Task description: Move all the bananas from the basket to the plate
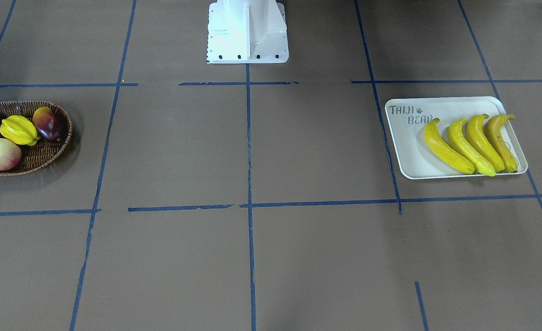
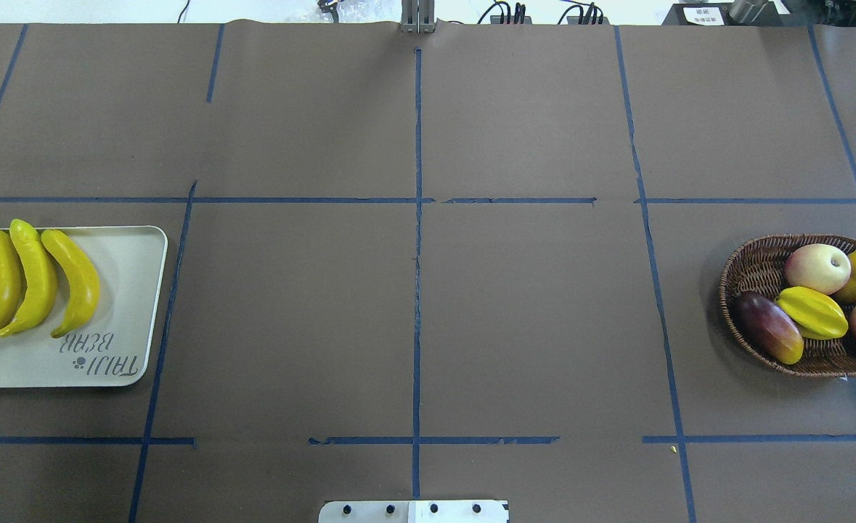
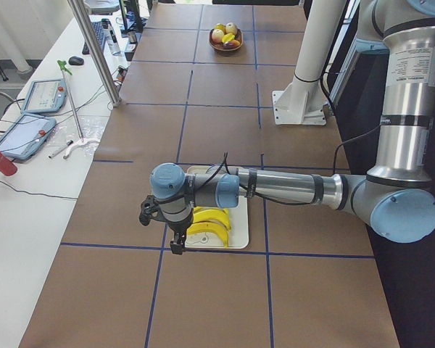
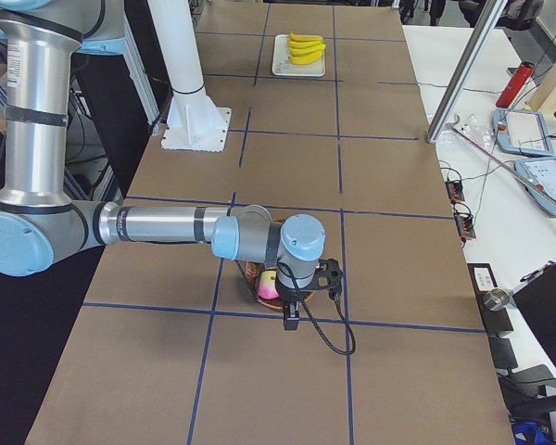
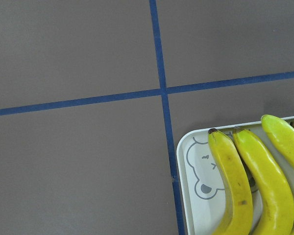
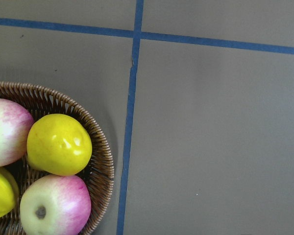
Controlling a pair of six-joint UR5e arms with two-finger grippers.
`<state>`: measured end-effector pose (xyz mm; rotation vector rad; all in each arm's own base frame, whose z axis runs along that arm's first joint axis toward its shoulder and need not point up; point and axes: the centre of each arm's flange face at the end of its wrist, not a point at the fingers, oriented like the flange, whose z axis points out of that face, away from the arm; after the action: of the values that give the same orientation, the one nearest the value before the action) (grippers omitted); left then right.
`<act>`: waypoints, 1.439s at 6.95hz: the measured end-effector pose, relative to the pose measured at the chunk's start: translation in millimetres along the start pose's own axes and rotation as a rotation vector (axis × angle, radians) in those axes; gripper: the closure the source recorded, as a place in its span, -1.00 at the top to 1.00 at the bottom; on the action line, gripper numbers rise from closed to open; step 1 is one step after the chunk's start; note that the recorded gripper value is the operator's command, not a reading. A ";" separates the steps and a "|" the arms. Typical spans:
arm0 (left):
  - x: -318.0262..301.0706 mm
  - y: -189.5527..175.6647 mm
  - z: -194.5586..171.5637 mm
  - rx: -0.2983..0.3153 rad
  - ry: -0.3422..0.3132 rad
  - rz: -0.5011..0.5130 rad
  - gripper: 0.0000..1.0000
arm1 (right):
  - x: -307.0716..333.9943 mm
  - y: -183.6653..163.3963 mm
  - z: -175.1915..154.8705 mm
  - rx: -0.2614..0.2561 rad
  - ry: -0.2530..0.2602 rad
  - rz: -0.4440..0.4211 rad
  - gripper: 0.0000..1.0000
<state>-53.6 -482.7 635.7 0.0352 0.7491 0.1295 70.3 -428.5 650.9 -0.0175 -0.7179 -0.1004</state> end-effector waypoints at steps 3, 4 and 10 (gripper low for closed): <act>-0.9 15.0 -0.8 -0.004 -0.042 0.003 1.00 | -1.0 -1.5 -0.6 0.013 0.000 0.005 1.00; -1.0 15.6 -0.6 -0.004 -0.044 0.004 1.00 | -1.1 -1.8 -0.7 0.015 0.001 0.004 1.00; 0.6 15.2 -1.0 -0.003 -0.044 0.007 1.00 | -1.3 -2.0 -0.7 0.016 0.000 0.004 1.00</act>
<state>-55.4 -467.6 635.7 0.0373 0.7048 0.1362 69.6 -430.4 649.5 -0.0035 -0.7189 -0.0910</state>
